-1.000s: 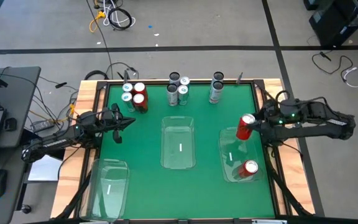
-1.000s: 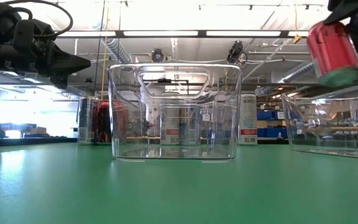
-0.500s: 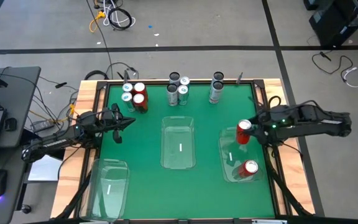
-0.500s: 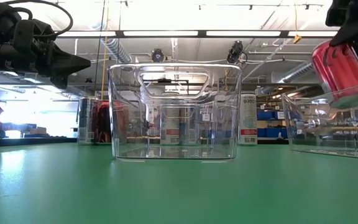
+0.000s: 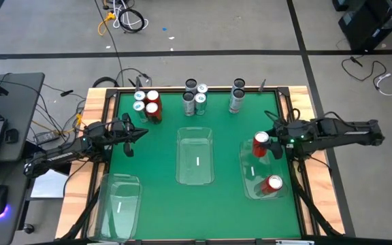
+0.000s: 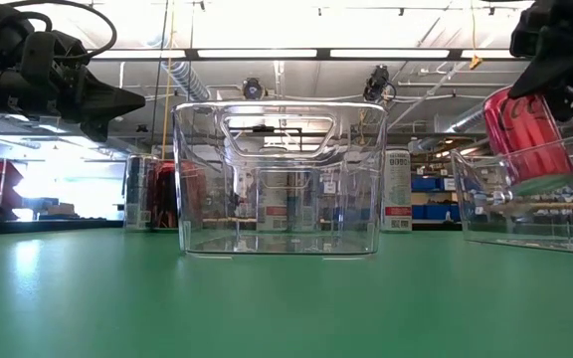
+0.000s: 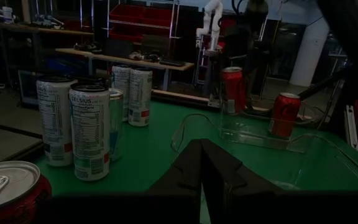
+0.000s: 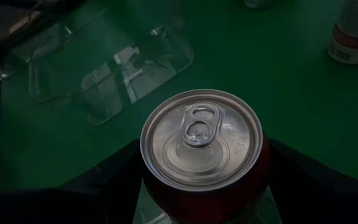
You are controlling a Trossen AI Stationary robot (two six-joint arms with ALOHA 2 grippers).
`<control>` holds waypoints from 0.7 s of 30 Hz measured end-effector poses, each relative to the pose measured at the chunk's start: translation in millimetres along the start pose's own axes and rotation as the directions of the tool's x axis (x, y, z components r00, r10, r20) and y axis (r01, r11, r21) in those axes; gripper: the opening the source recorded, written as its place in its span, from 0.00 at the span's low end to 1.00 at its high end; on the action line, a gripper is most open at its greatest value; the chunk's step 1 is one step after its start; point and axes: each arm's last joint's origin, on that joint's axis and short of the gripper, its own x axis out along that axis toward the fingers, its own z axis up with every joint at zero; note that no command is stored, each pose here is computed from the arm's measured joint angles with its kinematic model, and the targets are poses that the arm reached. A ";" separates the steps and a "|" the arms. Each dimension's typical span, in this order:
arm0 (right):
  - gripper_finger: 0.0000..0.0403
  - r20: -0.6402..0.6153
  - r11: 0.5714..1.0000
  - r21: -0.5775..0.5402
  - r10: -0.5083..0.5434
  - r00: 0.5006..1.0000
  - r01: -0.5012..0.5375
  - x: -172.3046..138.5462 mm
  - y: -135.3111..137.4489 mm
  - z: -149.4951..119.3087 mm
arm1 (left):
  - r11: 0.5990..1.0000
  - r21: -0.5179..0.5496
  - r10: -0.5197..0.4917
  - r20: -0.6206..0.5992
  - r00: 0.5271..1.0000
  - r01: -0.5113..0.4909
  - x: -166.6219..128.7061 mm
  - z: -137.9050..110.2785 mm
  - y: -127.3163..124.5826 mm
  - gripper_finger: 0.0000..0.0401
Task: Sort soda cans
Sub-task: Put the top right red-black soda can into the top right transparent bin
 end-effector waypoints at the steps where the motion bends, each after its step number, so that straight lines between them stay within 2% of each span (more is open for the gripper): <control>1: 0.70 0.003 1.000 -0.003 -0.009 1.000 0.009 1.8 1.0 0.8 | 1.000 0.000 0.000 0.000 1.000 0.000 0.0 0.0 0.0 0.03; 6: 0.70 0.060 0.994 -0.031 -0.107 0.992 0.109 11.1 5.8 5.7 | 1.000 0.000 0.000 0.000 1.000 0.000 0.0 0.0 0.0 0.03; 13: 0.70 0.117 0.961 -0.019 -0.272 0.955 0.276 20.6 6.6 7.4 | 1.000 0.000 0.000 0.000 1.000 0.000 0.0 0.0 0.0 0.03; 21: 0.70 0.095 0.945 0.048 -0.326 0.941 0.323 24.0 5.7 4.3 | 1.000 0.000 0.000 0.000 1.000 0.000 0.0 -0.1 0.0 0.03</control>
